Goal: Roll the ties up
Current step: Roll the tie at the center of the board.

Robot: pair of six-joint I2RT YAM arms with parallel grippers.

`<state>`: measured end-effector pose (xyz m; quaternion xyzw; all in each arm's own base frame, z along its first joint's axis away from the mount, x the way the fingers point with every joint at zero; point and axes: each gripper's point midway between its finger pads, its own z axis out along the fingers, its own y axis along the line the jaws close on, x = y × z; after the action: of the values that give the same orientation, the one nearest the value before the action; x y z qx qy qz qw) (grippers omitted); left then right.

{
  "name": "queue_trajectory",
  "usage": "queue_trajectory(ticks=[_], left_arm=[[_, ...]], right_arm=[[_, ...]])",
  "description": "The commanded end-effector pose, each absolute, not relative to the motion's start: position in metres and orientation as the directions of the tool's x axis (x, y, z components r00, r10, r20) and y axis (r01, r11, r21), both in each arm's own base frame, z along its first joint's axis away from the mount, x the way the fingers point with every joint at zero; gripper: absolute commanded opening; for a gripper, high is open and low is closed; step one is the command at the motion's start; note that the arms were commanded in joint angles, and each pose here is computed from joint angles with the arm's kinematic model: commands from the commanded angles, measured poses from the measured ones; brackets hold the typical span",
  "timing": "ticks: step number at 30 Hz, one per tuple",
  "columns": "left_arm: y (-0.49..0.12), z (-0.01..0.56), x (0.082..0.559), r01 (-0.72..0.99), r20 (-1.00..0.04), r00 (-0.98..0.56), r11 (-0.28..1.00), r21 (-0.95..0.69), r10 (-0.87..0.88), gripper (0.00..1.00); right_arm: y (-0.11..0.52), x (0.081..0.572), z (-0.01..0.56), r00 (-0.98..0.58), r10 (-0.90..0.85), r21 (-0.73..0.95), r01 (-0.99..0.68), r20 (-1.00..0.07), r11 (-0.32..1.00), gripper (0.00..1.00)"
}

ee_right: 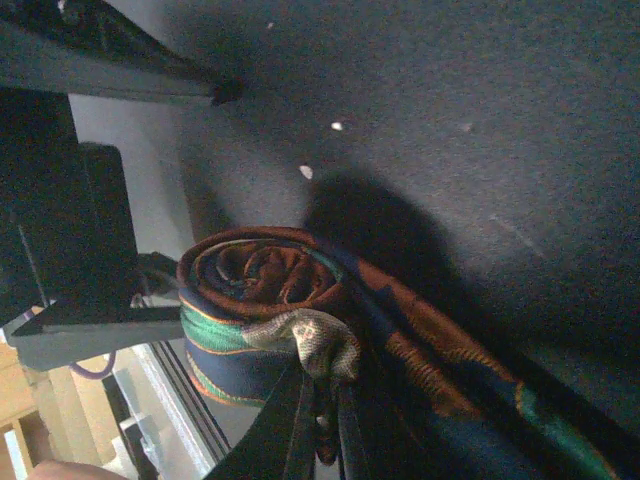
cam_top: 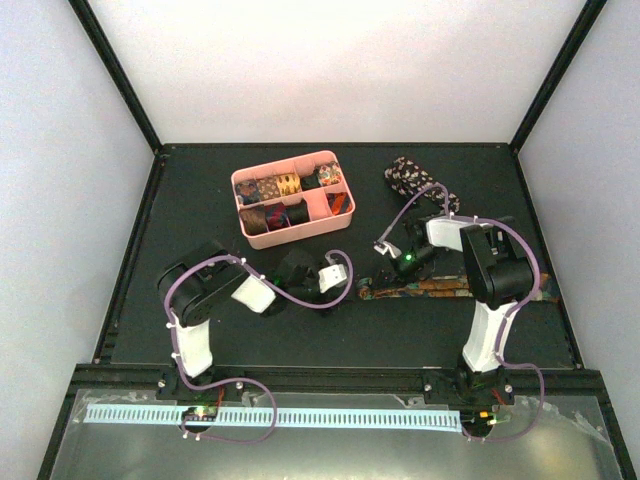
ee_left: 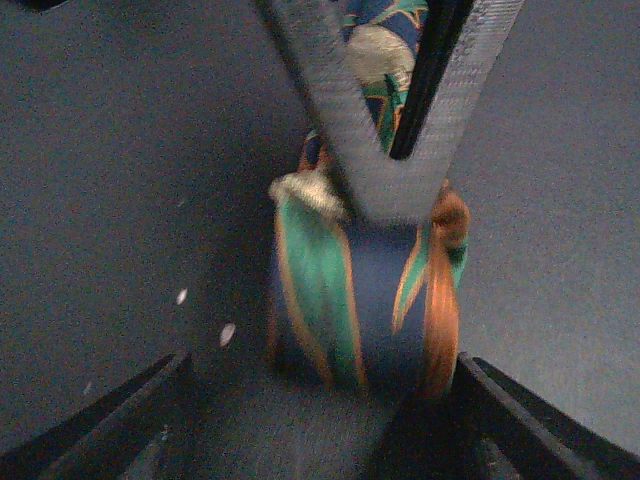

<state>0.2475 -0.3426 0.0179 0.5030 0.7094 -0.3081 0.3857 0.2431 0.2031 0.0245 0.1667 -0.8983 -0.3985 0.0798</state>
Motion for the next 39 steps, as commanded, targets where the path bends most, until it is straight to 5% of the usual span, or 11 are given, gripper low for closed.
queue_trajectory(ticks=[1, 9, 15, 21, 25, 30, 34, 39], left_arm=[[-0.352, 0.042, 0.238, 0.966, -0.926, -0.169, 0.245, -0.087, 0.336, 0.84], [-0.365, 0.041, 0.241, 0.966, -0.966, -0.173, 0.223, -0.130, 0.190, 0.89], [-0.382, 0.021, 0.242, 0.972, -0.946, -0.147, 0.219, -0.085, 0.288, 0.81], [-0.373, 0.004, 0.241, 0.973, -0.894, -0.095, 0.231, 0.010, 0.438, 0.49], [-0.360, -0.008, 0.242, 0.967, -0.826, -0.092, 0.246, 0.058, 0.556, 0.36], [-0.353, -0.017, 0.236, 0.968, -0.773, -0.085, 0.237, 0.087, 0.629, 0.32], [-0.351, -0.023, 0.231, 0.969, -0.741, -0.080, 0.225, 0.098, 0.667, 0.31], [-0.351, -0.026, 0.229, 0.970, -0.727, -0.085, 0.223, 0.095, 0.681, 0.32]], right_arm=[[0.181, 0.240, -0.018, -0.924, -0.369, 0.631, -0.229, 0.098, 0.741, 0.02], [0.191, 0.231, -0.020, -0.927, -0.361, 0.687, -0.197, 0.102, 0.700, 0.01], [0.194, 0.235, -0.015, -0.932, -0.360, 0.697, -0.227, 0.048, 0.680, 0.02], [0.198, 0.239, -0.012, -0.930, -0.367, 0.712, -0.245, 0.019, 0.658, 0.03], [0.202, 0.239, 0.003, -0.923, -0.384, 0.743, -0.261, -0.006, 0.616, 0.21], [0.198, 0.244, 0.039, -0.915, -0.392, 0.750, -0.323, -0.093, 0.577, 0.48], [0.205, 0.241, 0.061, -0.917, -0.382, 0.785, -0.317, -0.111, 0.532, 0.57], [0.217, 0.234, 0.053, -0.910, -0.407, 0.786, -0.307, -0.079, 0.536, 0.53]])
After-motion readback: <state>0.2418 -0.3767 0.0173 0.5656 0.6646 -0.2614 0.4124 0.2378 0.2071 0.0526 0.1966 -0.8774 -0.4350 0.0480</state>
